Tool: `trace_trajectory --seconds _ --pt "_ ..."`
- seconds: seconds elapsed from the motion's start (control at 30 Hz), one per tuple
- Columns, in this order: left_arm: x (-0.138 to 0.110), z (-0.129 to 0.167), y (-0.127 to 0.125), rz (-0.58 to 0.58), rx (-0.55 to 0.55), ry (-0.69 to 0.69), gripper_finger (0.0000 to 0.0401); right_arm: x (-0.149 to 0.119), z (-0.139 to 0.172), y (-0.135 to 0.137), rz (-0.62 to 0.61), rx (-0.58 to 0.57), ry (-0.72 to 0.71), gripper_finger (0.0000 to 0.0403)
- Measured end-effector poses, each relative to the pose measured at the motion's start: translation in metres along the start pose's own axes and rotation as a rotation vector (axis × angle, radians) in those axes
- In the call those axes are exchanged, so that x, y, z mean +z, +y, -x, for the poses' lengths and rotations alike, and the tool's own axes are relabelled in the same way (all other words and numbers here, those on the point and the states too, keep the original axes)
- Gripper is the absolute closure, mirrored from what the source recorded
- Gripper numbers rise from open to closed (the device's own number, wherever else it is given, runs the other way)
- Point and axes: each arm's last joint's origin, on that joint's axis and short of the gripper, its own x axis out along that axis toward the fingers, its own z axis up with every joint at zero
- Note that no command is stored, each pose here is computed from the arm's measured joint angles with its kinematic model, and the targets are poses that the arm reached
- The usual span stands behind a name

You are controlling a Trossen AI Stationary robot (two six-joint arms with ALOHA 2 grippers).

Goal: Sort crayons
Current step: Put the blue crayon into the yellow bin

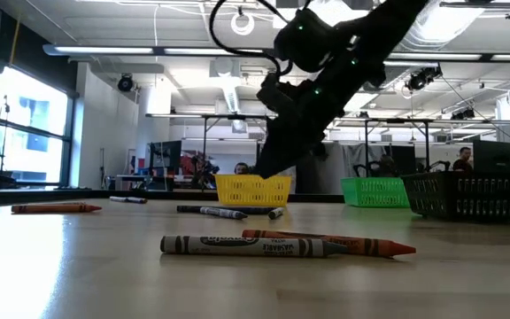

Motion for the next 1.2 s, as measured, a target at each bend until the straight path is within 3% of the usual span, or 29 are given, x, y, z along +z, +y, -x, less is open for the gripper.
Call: trace_trajectory --seconds 0.23,0.57,1.2 --pt "-0.002 0.000 -0.001 -0.013 -0.007 0.019 0.0392 0.010 0.005 0.003 0.019 -0.031 0.024 0.0314" --pt "0.005 0.001 0.003 -0.081 0.020 -0.046 0.0392 -0.007 -0.011 0.010 0.007 -0.065 0.067 0.0314" --pt "0.005 0.004 0.003 -0.081 0.010 -0.034 0.0392 -0.018 -0.031 0.010 0.005 -0.071 0.083 0.0314"
